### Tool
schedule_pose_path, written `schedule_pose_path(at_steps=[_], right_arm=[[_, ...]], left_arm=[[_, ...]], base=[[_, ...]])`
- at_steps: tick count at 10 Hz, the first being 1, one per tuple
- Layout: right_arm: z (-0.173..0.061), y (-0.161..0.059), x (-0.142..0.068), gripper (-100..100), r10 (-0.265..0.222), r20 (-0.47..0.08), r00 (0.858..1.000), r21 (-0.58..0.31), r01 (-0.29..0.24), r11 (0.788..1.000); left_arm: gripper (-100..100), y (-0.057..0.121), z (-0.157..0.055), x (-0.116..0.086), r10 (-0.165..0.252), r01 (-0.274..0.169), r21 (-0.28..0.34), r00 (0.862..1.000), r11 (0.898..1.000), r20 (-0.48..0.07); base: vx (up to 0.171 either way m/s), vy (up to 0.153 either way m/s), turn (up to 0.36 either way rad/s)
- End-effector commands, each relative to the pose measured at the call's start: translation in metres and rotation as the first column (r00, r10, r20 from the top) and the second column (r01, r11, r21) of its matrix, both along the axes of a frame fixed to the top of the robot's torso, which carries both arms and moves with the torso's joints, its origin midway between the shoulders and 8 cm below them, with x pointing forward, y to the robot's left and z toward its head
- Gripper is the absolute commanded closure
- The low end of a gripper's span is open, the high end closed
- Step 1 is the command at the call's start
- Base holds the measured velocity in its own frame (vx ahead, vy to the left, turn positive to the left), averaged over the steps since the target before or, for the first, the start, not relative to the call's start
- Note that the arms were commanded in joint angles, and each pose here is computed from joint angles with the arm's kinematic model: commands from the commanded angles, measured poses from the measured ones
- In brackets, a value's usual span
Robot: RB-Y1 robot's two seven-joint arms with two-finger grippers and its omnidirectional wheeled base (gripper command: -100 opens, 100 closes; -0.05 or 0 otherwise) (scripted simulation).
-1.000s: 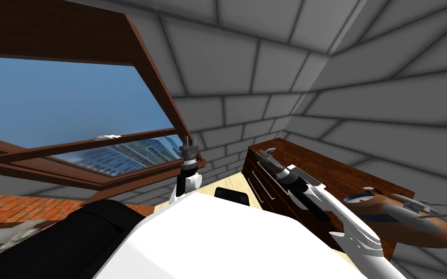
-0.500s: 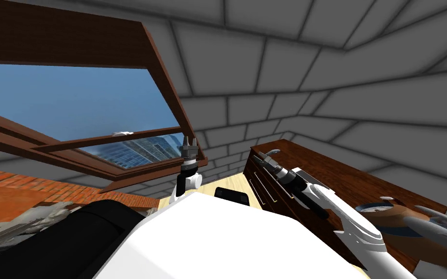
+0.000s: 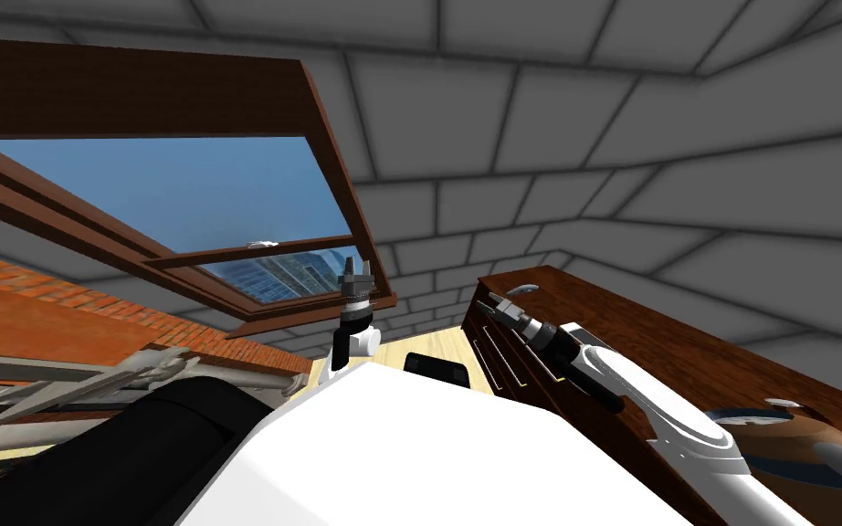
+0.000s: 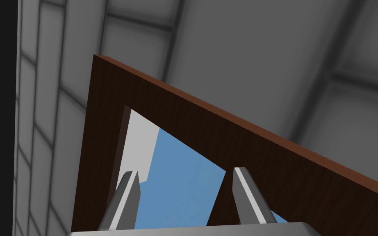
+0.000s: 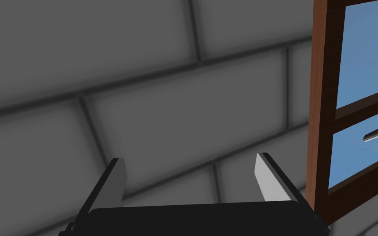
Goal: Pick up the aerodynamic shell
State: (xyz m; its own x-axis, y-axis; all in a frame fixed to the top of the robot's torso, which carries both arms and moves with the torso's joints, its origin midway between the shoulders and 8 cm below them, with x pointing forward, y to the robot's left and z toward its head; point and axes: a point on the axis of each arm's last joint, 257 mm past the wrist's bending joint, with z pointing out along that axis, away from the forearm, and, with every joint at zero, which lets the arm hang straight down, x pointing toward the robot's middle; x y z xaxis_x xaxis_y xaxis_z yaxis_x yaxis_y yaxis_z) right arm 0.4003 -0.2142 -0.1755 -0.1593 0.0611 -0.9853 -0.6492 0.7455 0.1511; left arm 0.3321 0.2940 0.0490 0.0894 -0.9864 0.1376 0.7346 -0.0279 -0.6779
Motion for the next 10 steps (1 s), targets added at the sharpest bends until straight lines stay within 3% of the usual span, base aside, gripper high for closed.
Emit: schedule_pose_path(at_steps=[1,6,7,9,10], right_arm=[[-0.021,-0.015,0.001,-100,-0.005,-0.034,0.999,-0.084,0.002,0.996],[-0.049,-0.034,0.001,-100,-0.006,-0.048,0.999,-0.245,-0.006,0.969],[-0.063,-0.051,0.002,-100,-0.019,-0.074,0.997,-0.311,-0.005,0.95],[-0.068,-0.054,0.001,-100,-0.013,-0.065,0.998,-0.357,-0.011,0.934],[-0.079,-0.073,0.002,-100,-0.027,-0.086,0.996,-0.42,-0.011,0.907]], left_arm=[[0,0.0,0.0,0.0,0.0,0.0,0.0,1.0,1.0,0.0],[0,0.0,0.0,0.0,0.0,0.0,0.0,1.0,1.0,0.0],[0,0.0,0.0,0.0,0.0,0.0,0.0,1.0,1.0,0.0],[0,0.0,0.0,0.0,0.0,0.0,0.0,1.0,1.0,0.0],[0,0.0,0.0,0.0,0.0,0.0,0.0,1.0,1.0,0.0]], base=[[-0.041,-0.012,0.225],[-0.033,-0.015,0.084],[-0.042,-0.003,0.18],[-0.036,-0.013,0.06],[-0.04,-0.011,0.214]])
